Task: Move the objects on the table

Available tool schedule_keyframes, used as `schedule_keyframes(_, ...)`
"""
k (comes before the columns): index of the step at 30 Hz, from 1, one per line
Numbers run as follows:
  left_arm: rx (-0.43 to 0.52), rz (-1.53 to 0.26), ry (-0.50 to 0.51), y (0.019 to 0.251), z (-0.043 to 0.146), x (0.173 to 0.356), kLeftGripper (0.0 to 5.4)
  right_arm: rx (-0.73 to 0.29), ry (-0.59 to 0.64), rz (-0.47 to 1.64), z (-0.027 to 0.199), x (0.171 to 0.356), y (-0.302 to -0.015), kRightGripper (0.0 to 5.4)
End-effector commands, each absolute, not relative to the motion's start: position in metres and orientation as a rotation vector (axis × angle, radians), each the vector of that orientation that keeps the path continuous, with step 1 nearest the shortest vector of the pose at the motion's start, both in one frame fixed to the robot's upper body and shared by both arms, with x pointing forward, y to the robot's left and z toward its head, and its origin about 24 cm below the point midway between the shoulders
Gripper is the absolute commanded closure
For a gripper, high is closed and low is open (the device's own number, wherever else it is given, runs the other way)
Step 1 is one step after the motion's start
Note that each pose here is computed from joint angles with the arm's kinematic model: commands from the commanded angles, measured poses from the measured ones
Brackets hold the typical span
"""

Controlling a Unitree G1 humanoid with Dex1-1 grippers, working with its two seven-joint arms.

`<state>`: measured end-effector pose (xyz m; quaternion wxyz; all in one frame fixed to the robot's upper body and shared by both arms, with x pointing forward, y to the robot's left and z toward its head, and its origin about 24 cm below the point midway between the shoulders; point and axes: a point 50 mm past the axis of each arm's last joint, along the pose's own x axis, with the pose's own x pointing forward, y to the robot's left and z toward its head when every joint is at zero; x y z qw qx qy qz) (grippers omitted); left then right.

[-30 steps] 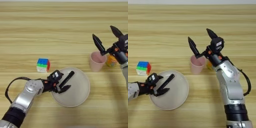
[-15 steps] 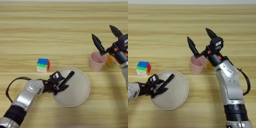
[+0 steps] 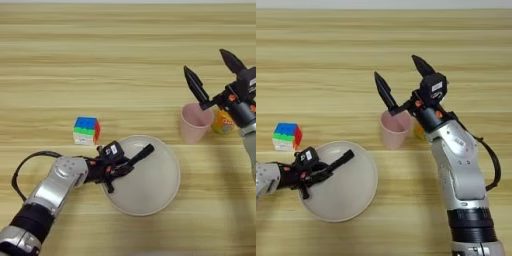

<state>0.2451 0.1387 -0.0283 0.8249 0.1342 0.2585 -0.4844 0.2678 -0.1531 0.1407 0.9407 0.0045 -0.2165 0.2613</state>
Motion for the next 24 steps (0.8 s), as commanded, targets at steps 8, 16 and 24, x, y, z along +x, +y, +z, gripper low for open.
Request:
schedule_keyframes(8, 0.308, -1.022, 0.576, 0.1402, -0.0324, 0.2467, 4.56, -0.022, -0.459, 0.526, 0.1417, 0.2660, -0.1482, 0.00)
schedule_keyframes(16, 0.302, -1.019, 0.574, 0.1396, -0.0326, 0.2471, 4.56, -0.060, -0.491, 0.446, 0.1403, 0.2675, -0.1479, 0.00)
schedule_keyframes(24, 0.297, -1.004, 0.555, 0.1401, -0.0305, 0.2489, 4.57, -0.065, -0.538, 0.313, 0.1402, 0.2717, -0.1538, 0.00)
